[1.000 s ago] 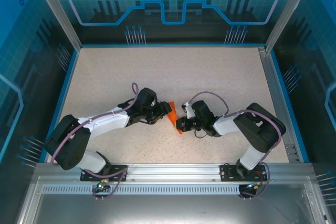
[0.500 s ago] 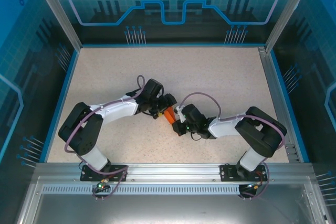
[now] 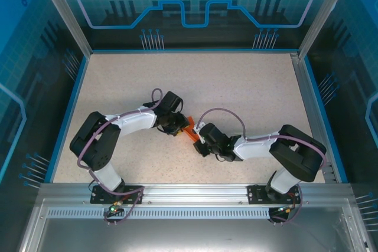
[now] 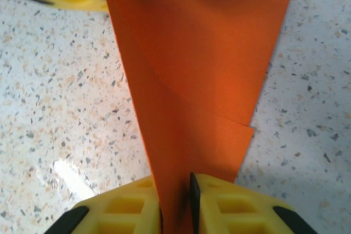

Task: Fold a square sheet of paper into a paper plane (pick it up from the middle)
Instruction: Fold the wing for the fifth time at the center of the table.

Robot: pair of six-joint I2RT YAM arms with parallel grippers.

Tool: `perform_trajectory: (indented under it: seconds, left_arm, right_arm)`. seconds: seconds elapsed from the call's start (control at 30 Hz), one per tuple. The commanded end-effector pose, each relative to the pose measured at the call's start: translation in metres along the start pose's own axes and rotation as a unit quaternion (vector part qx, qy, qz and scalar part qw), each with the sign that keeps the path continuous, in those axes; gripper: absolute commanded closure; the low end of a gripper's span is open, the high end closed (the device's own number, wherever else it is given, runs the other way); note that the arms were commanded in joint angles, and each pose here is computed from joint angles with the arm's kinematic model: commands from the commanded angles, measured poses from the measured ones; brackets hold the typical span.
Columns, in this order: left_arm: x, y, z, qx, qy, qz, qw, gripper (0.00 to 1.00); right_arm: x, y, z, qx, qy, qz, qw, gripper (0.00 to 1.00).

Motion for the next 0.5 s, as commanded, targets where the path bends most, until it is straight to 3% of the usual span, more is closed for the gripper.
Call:
perform_trajectory:
  seconds: [0.0,0.13,0.47]
  left_arm:
    - [0.0022,-0.0002,-0.0018,0.006,0.002,-0.009,1.000,0.75]
    - [0.0027,-0.0007,-0.0018,0.005,0.001,-0.007,1.000,0.83]
    - [0.0015,-0.0008,-0.0019,0.004,0.003,-0.007,1.000,0.85]
  right_arm:
    - [0.0102,0.0039,-0.0033,0.026,0.001,0.005,1.000,0.76]
    - [0.0137,0.0044,-0.0070,0.040,0.003,0.012,0.999,0.72]
    - [0.0094,0.0137,-0.0114,0.074,0.017,0.038,0.996,0.73]
Point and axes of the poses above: each hand's point on the last joint's axis, 136 mm out from that joint toward the fingers, its own x axis back along the fingers, its own y axis along the line the jaws close on, z = x × y, the point moved 4 cm from there along x, back along the fingers, and after that the axes turned 1 degree about -x, right-handed, at the moved point
